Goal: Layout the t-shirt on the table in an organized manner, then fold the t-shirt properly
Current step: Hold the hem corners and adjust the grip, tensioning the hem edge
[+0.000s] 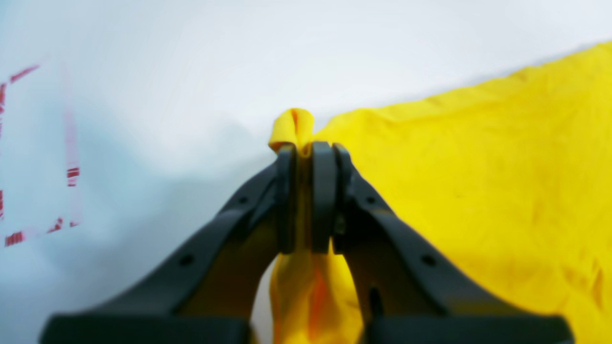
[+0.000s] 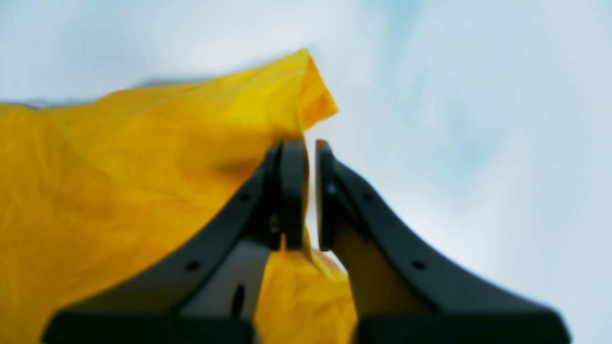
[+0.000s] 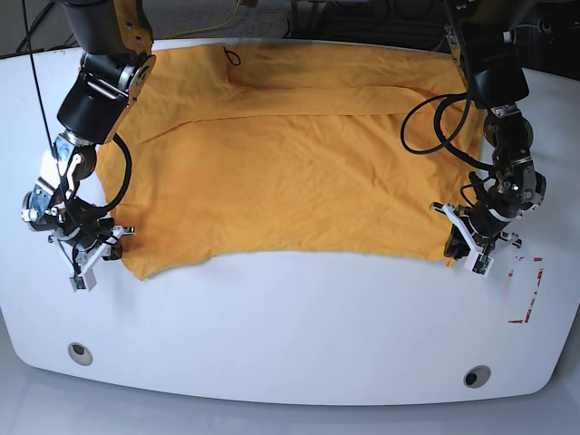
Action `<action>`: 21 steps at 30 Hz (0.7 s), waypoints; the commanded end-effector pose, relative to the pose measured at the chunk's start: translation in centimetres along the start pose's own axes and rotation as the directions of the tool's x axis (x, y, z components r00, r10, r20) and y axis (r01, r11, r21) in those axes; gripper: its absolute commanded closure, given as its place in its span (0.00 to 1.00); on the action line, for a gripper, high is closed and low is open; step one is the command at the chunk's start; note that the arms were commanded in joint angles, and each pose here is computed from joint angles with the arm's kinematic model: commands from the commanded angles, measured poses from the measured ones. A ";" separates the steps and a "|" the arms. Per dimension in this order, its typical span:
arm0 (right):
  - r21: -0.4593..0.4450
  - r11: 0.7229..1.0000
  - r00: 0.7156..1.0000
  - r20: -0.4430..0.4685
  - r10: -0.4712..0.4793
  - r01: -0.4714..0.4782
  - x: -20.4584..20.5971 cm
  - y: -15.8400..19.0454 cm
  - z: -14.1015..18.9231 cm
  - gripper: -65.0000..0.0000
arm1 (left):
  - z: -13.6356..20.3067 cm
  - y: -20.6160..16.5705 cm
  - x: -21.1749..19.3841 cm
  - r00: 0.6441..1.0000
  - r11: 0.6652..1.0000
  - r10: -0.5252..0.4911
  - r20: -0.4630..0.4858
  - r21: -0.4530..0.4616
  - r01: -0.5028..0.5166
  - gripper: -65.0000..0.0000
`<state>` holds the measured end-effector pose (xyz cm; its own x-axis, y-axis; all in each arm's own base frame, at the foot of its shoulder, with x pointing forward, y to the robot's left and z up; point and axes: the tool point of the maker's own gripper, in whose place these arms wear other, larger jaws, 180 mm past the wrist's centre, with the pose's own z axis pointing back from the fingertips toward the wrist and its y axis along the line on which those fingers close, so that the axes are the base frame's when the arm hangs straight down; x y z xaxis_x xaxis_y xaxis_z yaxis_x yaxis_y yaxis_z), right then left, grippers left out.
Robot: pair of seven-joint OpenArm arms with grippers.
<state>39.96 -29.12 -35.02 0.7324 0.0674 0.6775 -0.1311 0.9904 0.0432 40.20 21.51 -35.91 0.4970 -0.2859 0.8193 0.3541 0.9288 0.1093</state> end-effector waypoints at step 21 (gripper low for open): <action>-0.015 0.999 0.997 0.054 0.047 -0.046 0.6 1.3 1.2 0.63 | 2.6 1.0 1.2 0.993 0.994 -0.090 -0.077 0.062 0.094 0.96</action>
<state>37.72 -27.28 -35.29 0.7269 0.1200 0.6762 -0.1645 0.9864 0.0018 38.05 22.50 -35.15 0.5649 -0.3818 0.7315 0.3585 0.9120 0.1992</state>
